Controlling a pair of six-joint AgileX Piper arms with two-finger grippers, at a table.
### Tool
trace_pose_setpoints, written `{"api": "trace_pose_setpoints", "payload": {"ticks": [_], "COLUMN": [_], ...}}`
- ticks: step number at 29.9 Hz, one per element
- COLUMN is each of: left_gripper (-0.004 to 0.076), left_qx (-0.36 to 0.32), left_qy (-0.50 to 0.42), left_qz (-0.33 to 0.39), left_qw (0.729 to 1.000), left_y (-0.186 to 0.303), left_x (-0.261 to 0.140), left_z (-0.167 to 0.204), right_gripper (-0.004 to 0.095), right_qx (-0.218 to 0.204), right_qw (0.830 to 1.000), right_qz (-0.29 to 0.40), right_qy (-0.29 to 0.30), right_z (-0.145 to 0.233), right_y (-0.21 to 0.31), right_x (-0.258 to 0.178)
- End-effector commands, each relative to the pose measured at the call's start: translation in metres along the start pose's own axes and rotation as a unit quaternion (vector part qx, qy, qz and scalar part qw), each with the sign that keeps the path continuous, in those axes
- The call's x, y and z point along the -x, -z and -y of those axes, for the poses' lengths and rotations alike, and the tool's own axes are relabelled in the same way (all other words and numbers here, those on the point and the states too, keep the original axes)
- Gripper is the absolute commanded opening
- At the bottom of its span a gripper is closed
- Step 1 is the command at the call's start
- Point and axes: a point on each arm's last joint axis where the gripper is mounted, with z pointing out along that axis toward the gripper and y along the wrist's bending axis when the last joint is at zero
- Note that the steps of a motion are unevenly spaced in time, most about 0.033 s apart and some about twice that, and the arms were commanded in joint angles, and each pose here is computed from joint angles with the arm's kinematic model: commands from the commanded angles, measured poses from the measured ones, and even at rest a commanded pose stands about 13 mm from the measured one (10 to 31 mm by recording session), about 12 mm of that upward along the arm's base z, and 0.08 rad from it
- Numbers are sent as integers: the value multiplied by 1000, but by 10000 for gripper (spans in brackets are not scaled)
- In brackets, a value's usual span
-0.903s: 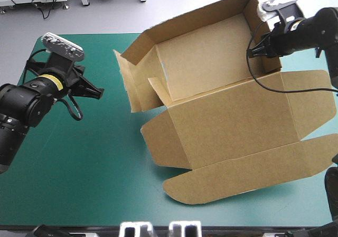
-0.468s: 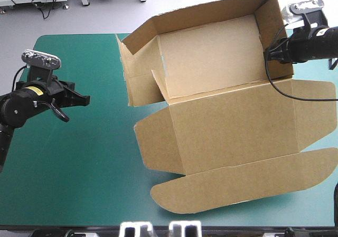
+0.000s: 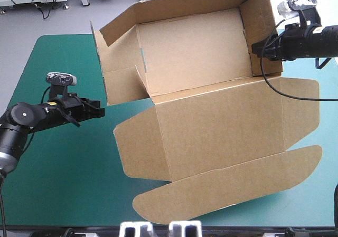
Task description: Fold the box
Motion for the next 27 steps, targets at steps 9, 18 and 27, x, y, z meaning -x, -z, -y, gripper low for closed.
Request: {"api": "trace_pose_setpoints", "payload": {"ticks": [9, 18, 27], "left_gripper": [7, 7, 7], "left_qx": [-203, -212, -312], "left_qy": [12, 16, -41], "left_qz": [147, 159, 175], "left_qw": [968, 964, 933], "left_y": [16, 15, 34], "left_x": [32, 34, 43], "left_z": [38, 38, 59], "right_gripper": [-20, -20, -20], "right_qx": [24, 3, -16], "right_qw": [999, 998, 997], "right_qz": [41, -7, -20], "right_qy": [12, 59, 71], "right_z": [-20, -38, -38], "right_y": [21, 6, 4], "right_x": [9, 5, 4]}}
